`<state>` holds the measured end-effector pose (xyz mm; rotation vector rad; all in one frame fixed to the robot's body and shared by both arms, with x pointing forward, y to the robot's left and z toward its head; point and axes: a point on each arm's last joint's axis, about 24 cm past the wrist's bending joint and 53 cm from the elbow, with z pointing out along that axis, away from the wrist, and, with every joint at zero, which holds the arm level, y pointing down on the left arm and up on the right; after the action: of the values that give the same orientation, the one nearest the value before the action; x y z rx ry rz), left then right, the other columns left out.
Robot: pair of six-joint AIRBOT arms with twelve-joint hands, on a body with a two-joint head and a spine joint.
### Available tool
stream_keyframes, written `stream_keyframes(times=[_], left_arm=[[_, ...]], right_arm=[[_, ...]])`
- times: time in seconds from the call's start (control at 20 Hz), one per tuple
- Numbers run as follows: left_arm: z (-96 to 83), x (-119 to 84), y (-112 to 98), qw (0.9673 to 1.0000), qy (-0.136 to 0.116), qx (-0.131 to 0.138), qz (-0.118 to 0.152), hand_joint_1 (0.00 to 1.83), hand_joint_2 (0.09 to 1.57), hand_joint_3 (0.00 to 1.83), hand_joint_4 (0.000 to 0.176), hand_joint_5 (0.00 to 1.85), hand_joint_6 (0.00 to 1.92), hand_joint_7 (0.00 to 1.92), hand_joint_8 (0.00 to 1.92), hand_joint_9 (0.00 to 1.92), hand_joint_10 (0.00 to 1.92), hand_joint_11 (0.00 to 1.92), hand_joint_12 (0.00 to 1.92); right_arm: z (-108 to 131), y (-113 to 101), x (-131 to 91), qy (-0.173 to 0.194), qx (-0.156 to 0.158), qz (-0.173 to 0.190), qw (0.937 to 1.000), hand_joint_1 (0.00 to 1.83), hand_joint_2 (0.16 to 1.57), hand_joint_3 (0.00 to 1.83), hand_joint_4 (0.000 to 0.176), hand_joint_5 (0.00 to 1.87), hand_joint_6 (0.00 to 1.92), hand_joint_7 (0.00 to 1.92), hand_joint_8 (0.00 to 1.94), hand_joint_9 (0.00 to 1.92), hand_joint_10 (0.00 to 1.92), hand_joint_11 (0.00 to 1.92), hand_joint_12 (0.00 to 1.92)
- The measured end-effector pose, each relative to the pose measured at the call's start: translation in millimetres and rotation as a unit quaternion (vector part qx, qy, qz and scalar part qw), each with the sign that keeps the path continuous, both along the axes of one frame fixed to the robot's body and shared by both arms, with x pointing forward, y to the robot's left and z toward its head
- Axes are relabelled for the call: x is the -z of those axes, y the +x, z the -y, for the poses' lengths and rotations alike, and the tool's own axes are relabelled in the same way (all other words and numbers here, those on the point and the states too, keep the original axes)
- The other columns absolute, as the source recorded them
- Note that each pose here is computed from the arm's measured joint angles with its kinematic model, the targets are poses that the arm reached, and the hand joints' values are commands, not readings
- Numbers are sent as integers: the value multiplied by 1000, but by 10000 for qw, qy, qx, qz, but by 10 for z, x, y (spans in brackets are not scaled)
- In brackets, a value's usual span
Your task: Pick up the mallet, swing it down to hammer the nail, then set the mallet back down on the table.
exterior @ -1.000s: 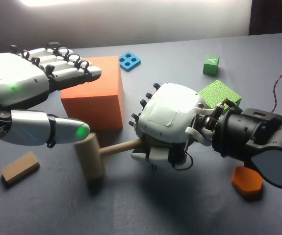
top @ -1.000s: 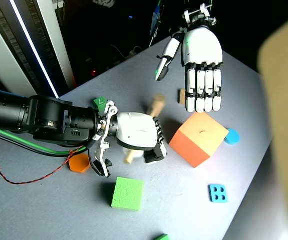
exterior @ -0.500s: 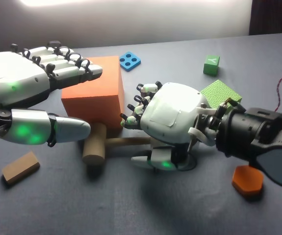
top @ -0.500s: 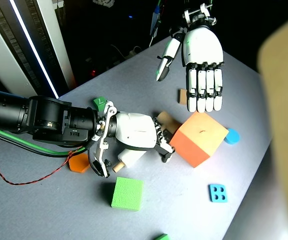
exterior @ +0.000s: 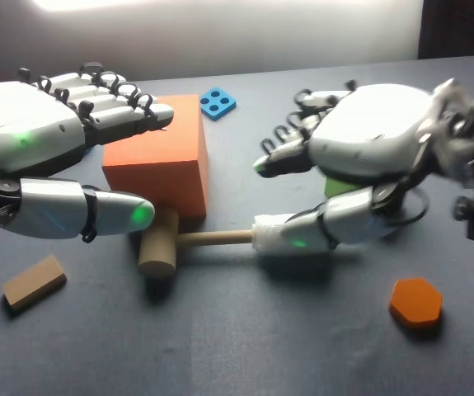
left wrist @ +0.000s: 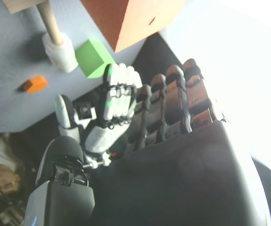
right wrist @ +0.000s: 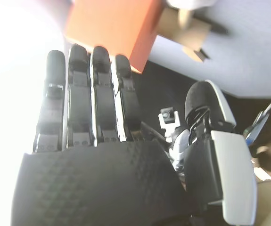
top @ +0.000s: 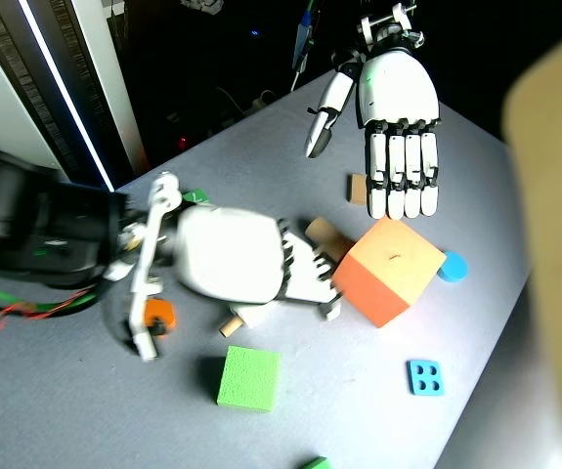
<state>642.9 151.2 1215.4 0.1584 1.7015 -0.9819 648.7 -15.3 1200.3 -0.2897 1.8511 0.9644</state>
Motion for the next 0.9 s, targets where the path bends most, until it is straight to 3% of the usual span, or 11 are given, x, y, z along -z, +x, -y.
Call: stream_keyframes(times=[0.15,0.25,0.4,0.55,0.65,0.7,0.75,0.8,0.85,0.9], left_arm=[[11,-22,1,10000,1,11,30,0,1214,0,0,136,3,124,3,94,3,0,202],[16,-75,10,9999,-74,4,69,0,1215,0,0,133,2,132,3,101,3,0,178],[16,-73,10,10000,-67,5,69,0,1214,0,0,215,5,276,6,263,3,0,462],[50,-61,-15,10000,-78,33,33,0,1212,0,0,339,5,504,22,439,23,0,698],[127,-22,-72,9999,-36,105,-17,0,1226,4,0,419,19,574,28,491,34,0,841],[137,-10,-81,9999,2,120,-15,0,1230,3,0,464,34,609,44,483,30,0,528],[150,-8,-91,9999,2,131,-17,0,1238,4,0,495,50,635,71,501,44,0,367],[156,-14,-92,9999,-3,128,-16,0,1223,6,0,279,709,153,1218,99,1214,0,1400],[171,-35,-92,9999,-11,129,2,0,1240,4,0,134,1443,135,1615,74,1692,0,1812],[190,-48,-95,9999,1,142,30,0,1257,5,0,34,1794,106,1788,93,1875,102,1899]], right_arm=[[206,-16,-233,238,187,-240,9993,290,1208,4,0,494,15,509,14,473,17,107,929],[299,-158,-294,343,218,-446,9982,294,1215,1,0,566,16,603,16,567,29,175,965],[367,-337,-290,239,174,-571,9979,327,1242,0,0,705,33,769,41,734,65,263,1087],[443,-324,-385,376,268,-404,9981,337,1249,0,0,832,48,915,75,877,138,380,1214],[450,-339,-249,263,267,-402,9985,357,1241,0,0,947,72,980,179,822,521,436,1359],[449,-354,-196,192,250,-405,9987,353,1241,1,0,838,480,801,759,670,1032,442,1516],[445,-359,-194,169,238,-382,9988,380,1239,0,0,644,1151,639,1351,581,1346,440,1622],[445,-352,-218,201,245,-342,9989,390,1239,0,0,542,1524,577,1640,530,1668,454,1800],[445,-342,-251,254,257,-291,9989,389,1247,2,0,483,1824,525,1881,522,1870,495,1897],[445,-336,-270,281,263,-261,9989,450,1240,0,0,513,1902,570,1929,604,1911,605,1916]])
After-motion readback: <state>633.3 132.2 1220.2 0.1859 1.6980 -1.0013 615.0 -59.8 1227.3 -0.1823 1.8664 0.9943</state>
